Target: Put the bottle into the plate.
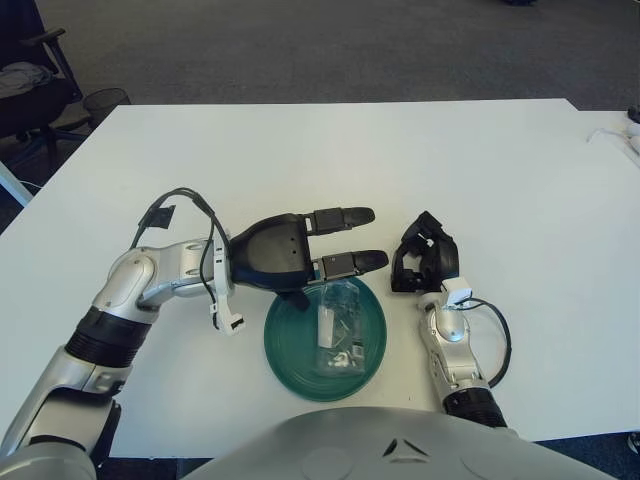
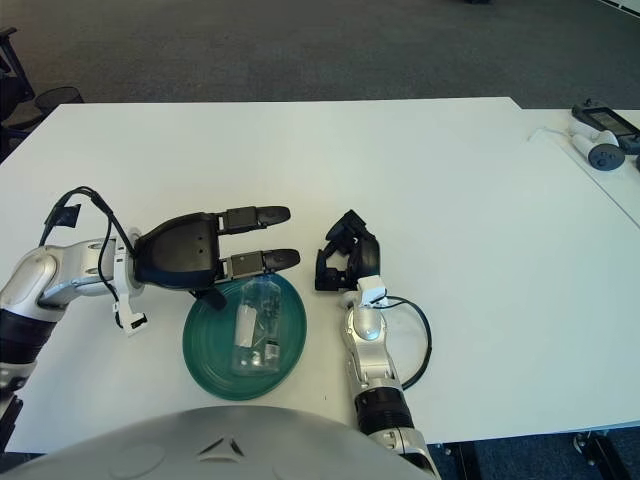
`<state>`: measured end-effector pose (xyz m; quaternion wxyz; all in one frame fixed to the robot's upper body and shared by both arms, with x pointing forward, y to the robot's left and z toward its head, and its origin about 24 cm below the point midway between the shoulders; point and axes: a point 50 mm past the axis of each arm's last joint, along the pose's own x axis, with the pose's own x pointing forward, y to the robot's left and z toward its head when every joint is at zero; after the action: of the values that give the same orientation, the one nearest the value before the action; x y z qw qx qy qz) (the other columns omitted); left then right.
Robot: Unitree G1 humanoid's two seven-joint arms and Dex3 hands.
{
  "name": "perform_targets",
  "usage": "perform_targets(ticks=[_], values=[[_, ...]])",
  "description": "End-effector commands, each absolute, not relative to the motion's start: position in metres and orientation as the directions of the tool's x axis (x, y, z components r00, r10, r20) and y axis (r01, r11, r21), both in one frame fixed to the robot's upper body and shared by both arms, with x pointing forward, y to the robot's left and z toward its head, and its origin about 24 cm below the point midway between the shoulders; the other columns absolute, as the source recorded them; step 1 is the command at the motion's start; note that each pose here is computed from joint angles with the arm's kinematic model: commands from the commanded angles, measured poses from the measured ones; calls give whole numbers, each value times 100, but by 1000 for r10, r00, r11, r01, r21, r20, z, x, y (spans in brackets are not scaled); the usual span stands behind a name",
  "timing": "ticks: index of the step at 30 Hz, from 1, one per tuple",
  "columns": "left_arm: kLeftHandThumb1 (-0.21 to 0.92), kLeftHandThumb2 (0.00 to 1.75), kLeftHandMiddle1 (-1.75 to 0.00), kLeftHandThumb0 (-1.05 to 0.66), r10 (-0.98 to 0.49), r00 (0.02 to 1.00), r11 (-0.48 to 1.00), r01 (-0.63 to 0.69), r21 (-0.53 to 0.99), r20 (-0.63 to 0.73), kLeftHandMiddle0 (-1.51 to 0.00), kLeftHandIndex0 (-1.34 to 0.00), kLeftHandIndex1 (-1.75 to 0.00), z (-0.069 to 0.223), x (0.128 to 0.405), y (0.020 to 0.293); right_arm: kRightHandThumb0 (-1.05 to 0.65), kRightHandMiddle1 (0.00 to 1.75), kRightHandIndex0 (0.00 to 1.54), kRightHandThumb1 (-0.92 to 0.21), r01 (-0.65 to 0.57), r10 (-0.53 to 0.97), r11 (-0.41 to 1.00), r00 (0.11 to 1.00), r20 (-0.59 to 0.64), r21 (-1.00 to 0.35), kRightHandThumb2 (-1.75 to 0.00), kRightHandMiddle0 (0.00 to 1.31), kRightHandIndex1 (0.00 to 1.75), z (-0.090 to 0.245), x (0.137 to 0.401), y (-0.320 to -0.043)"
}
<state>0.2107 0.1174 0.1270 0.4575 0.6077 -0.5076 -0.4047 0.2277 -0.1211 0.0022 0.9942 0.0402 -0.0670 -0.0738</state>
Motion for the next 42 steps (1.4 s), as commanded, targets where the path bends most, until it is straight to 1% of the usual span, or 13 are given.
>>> perform_targets(ticks=[1, 10, 21, 26, 28, 29, 30, 34, 36, 37, 38, 39, 42], values=[[92, 56, 0, -87, -991, 124, -98, -337, 937, -59, 0, 0, 0, 138, 212, 116, 0, 175, 96, 12, 223, -205, 972, 959, -196, 76, -175, 74, 159, -64, 182, -121], [92, 62, 0, -89, -993, 113, -75, -365, 928, -36, 0, 0, 0, 140, 211, 112, 0, 175, 96, 11, 234, -213, 968, 957, -195, 91, -175, 73, 160, -64, 180, -119], [92, 56, 0, -90, -990, 119, -114, -398, 910, -73, 0, 0, 0, 145, 213, 113, 0, 175, 97, 12, 221, -198, 969, 961, -193, 107, -175, 74, 158, -68, 181, -117], [92, 55, 0, -86, -984, 163, -134, -443, 887, -68, 0, 0, 0, 177, 232, 130, 0, 175, 98, 12, 182, -156, 976, 967, -203, 116, -175, 74, 157, -66, 179, -115], [92, 55, -1, -83, -979, 203, -120, -446, 887, -31, -2, -1, 0, 190, 242, 137, 0, 175, 98, 12, 154, -126, 978, 973, -195, 139, -175, 73, 158, -64, 178, -113], [92, 56, -3, -82, -968, 247, -63, -410, 910, 44, -5, -2, -1, 196, 248, 140, 0, 175, 97, 12, 143, -113, 979, 973, -201, 144, -175, 73, 158, -64, 178, -113], [92, 54, -8, -80, -956, 279, -20, -381, 924, 94, -15, -1, -31, 200, 251, 142, 0, 175, 97, 11, 136, -104, 980, 973, -206, 148, -175, 72, 159, -64, 178, -113], [92, 50, -27, -76, -817, 422, 331, -218, 918, 394, -33, 0, -86, 192, 257, 156, 0, 175, 96, 11, 125, -85, 978, 970, -226, 169, -175, 71, 161, -65, 179, -112], [89, 52, -60, -73, -727, 479, 468, -177, 866, 491, -33, -1, -113, 190, 261, 167, 0, 175, 96, 10, 122, -79, 976, 970, -230, 179, -175, 71, 162, -64, 180, -112], [88, 52, -67, -73, -660, 498, 560, -172, 810, 562, -32, -1, -117, 190, 263, 173, 0, 175, 96, 10, 120, -77, 976, 970, -231, 181, -175, 71, 162, -64, 180, -112], [84, 57, -89, -70, -608, 511, 621, -170, 765, 608, -33, -6, -130, 190, 264, 177, 0, 175, 96, 10, 119, -75, 976, 970, -232, 183, -175, 70, 162, -64, 180, -112], [79, 62, -105, -68, -483, 531, 732, -192, 654, 696, -33, -8, -138, 192, 266, 183, 0, 175, 96, 10, 119, -74, 975, 969, -236, 186, -174, 70, 162, -64, 180, -112], [61, 89, -152, -50, -241, 567, 866, -242, 439, 788, -47, -33, -161, 194, 269, 199, 0, 175, 95, 9, 119, -69, 973, 968, -240, 196, -173, 69, 162, -63, 180, -111]])
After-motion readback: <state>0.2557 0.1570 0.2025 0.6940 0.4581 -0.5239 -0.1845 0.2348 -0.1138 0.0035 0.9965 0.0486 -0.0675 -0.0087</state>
